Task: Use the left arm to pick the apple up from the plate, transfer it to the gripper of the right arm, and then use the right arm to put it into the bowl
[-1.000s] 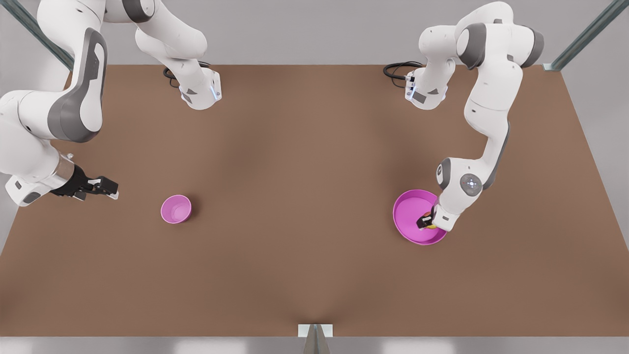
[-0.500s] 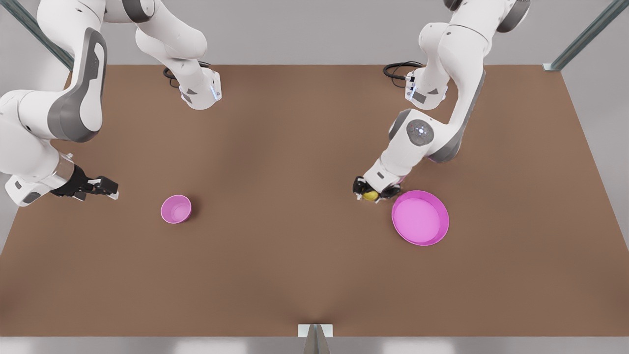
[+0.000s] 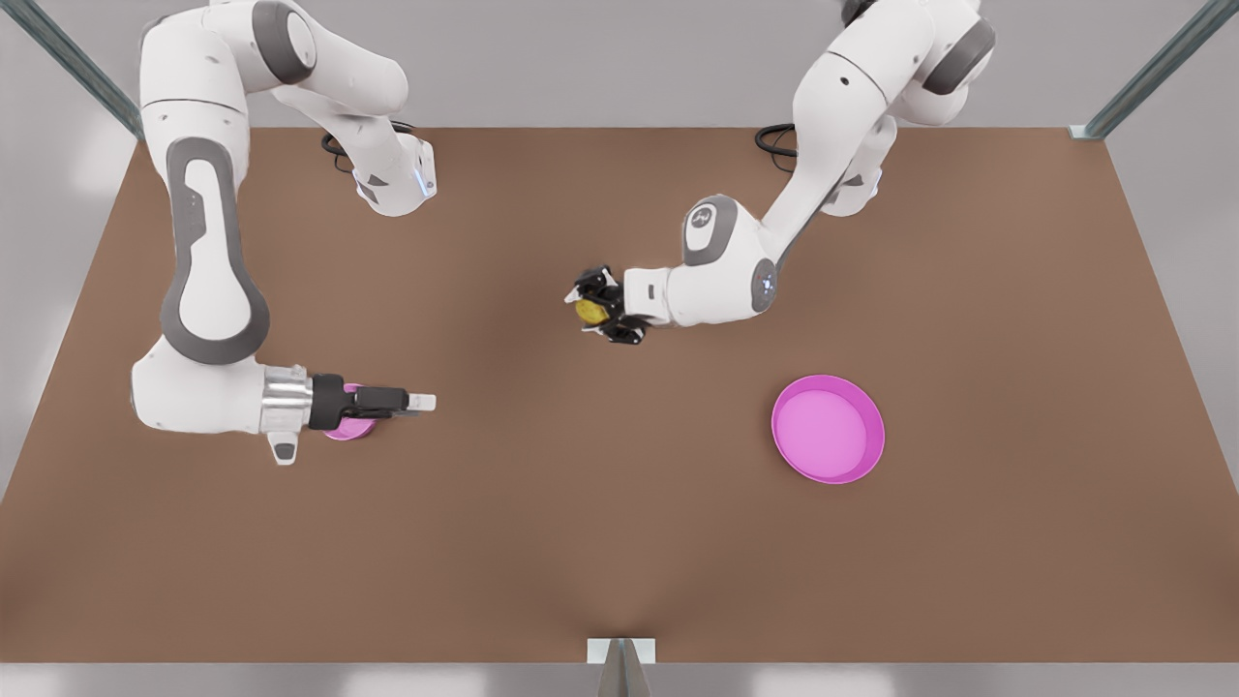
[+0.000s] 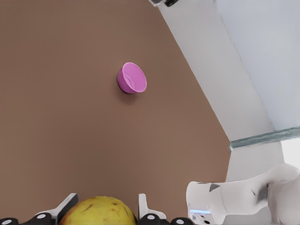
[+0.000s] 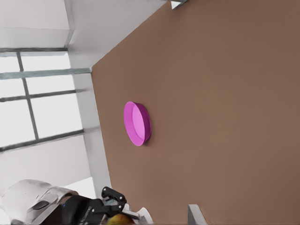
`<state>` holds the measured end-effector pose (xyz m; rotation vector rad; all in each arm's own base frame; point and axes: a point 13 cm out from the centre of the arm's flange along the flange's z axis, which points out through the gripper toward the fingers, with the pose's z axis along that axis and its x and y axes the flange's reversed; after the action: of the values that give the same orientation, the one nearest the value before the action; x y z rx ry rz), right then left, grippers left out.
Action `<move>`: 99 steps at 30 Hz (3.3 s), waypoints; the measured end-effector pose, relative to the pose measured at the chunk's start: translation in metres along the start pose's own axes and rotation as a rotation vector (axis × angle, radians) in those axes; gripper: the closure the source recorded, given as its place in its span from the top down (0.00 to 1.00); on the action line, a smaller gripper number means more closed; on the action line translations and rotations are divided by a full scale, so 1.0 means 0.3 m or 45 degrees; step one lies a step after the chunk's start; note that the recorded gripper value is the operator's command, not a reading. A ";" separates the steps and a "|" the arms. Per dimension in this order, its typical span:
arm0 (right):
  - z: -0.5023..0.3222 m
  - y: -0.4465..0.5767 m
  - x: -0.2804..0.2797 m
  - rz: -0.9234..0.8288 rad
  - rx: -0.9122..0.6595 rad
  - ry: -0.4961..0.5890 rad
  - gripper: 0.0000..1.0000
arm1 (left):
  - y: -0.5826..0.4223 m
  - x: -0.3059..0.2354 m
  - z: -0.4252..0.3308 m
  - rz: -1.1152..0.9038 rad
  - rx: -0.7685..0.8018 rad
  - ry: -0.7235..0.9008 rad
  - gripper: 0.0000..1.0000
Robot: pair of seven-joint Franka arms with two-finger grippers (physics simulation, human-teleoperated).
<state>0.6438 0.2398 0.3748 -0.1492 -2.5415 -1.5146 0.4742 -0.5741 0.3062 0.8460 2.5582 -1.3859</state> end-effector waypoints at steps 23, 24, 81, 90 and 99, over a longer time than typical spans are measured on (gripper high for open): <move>0.389 -0.281 -0.160 -0.274 -0.518 0.092 1.00 | 0.306 -0.555 0.197 1.225 -0.201 -0.622 0.67; 0.403 -0.277 -0.146 -0.299 -0.520 0.107 1.00 | 0.310 -0.556 0.197 1.256 -0.213 -0.622 0.67; 0.094 -0.557 -0.178 -0.753 -0.375 0.002 0.70 | 0.584 -0.418 -1.185 1.886 -0.715 0.578 1.00; -0.185 -0.802 -0.059 -0.914 0.070 0.275 0.70 | 0.669 0.189 -1.808 0.580 -0.970 0.780 1.00; -0.333 -1.009 -0.013 -1.046 0.456 0.553 0.71 | 0.662 0.222 -1.816 0.022 -1.091 0.621 1.00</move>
<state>0.6043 0.0077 0.1597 1.2497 -2.5340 -1.0453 0.6093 -0.0251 0.4504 1.0779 3.0142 0.0327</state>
